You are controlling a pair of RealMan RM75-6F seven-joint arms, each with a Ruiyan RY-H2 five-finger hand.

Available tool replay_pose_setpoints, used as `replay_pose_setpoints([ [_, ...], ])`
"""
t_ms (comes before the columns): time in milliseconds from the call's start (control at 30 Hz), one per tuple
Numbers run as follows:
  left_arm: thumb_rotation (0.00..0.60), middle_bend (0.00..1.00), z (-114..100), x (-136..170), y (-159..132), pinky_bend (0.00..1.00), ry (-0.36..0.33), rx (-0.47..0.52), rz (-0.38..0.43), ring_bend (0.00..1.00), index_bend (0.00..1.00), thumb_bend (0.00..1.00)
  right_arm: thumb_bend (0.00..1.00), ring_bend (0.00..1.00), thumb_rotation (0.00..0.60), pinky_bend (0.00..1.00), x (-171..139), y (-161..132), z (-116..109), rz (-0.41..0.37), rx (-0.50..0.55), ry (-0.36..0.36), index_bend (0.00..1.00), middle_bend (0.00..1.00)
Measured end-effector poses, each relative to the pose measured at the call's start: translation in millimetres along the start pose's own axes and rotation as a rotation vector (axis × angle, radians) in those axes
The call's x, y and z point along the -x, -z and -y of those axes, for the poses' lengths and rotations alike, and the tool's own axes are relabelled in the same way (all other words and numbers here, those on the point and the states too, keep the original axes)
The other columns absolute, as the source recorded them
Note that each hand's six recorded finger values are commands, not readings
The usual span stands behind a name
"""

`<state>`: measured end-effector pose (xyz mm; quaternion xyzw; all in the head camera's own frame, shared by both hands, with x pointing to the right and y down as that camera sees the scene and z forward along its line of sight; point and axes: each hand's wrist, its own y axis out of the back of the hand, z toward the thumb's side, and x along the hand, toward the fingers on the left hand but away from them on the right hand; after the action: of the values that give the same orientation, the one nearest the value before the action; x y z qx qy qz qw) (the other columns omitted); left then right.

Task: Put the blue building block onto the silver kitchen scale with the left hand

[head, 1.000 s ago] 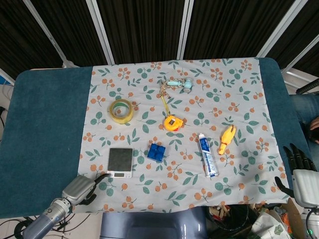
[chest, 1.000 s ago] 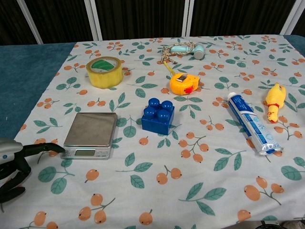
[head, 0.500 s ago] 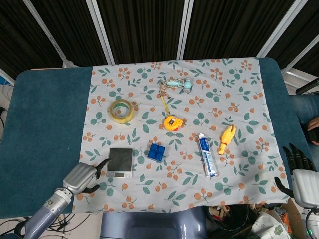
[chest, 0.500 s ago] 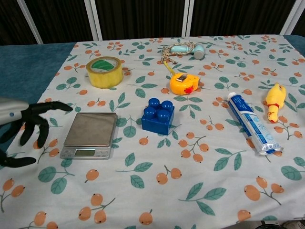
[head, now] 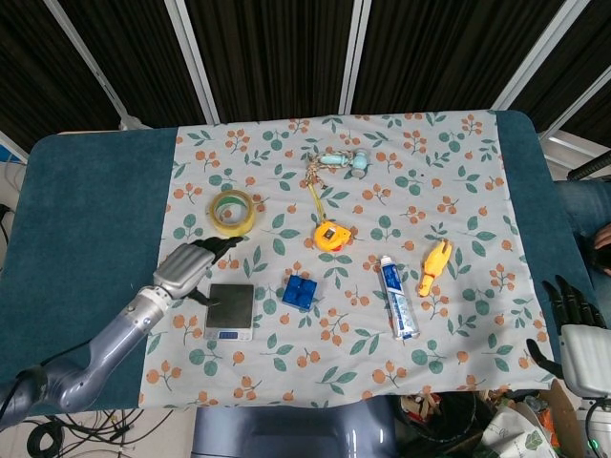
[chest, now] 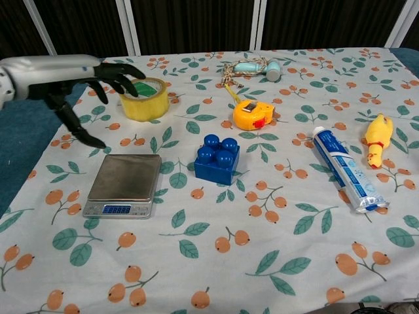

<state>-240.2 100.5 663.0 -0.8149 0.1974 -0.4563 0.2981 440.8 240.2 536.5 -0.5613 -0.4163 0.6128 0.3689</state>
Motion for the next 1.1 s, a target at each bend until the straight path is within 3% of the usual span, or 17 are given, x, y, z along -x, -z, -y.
replay_pose_setpoints([
  [267,0.600,0.14,-2,-70,-42,0.20,0.091,-0.049,0.090,0.09,0.00,0.00,0.21,0.07,0.600,0.18,1,1,0,0.004,-0.001,0.000,0.00,0.00],
  [400,0.600,0.13,6,-84,-61,0.19,0.133,-0.017,0.118,0.07,0.00,0.00,0.21,0.07,0.600,0.18,1,1,-1,0.002,0.001,0.001,0.00,0.00],
  [800,0.600,0.14,29,-89,-89,0.17,0.240,0.029,0.177,0.07,0.00,0.00,0.21,0.07,0.600,0.18,1,0,-1,-0.005,0.002,0.001,0.00,0.00],
  [1100,0.600,0.20,44,-94,-94,0.18,0.243,-0.030,0.202,0.11,0.02,0.00,0.21,0.07,0.600,0.18,1,0,0,-0.004,0.002,0.000,0.00,0.00],
])
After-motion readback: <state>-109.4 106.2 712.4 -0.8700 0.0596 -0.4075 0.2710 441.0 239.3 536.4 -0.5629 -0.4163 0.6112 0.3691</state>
